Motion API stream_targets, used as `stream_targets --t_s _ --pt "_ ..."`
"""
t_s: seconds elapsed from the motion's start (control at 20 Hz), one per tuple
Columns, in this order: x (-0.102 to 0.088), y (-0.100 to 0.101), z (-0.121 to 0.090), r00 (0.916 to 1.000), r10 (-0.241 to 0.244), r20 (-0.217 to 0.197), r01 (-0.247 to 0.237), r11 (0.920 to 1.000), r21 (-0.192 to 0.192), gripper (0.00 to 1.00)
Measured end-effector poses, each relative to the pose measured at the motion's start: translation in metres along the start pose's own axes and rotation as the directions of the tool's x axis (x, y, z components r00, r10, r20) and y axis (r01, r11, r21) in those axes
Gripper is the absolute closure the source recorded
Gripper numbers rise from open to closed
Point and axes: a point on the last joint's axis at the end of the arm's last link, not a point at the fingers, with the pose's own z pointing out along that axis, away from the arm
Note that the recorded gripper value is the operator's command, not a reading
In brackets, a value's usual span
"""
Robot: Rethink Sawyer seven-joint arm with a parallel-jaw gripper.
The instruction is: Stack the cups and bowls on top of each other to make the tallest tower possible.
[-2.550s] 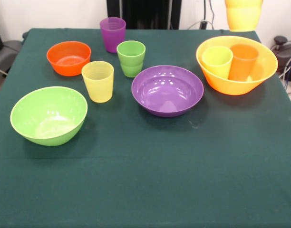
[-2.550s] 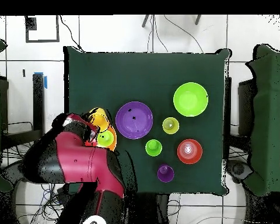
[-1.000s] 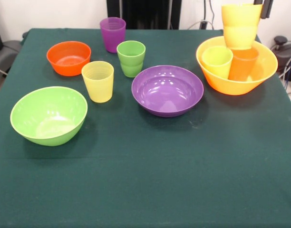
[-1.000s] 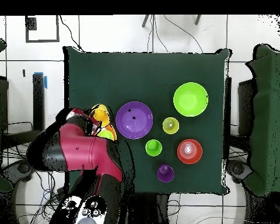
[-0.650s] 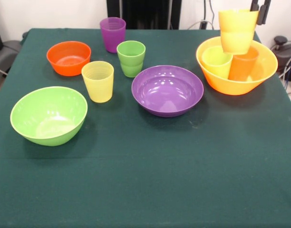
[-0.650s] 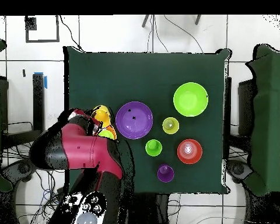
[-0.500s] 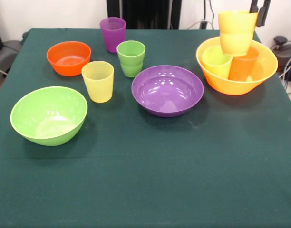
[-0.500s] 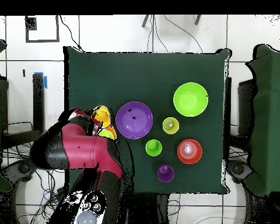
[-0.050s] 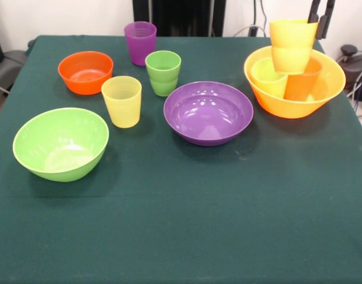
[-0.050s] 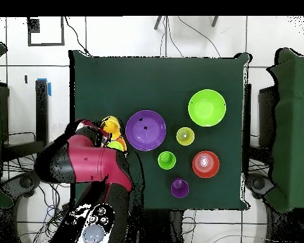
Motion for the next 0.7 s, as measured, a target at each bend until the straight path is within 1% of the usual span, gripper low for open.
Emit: stream_targets --t_s 0.3,0.7 --pt "0.002 0.001 0.002 1.0000 -0.005 0.008 0.005 1.0000 -0.004 1.00" --pt "0.024 0.010 0.015 0.9987 -0.044 0.027 0.044 0.9989 -0.015 1.00"
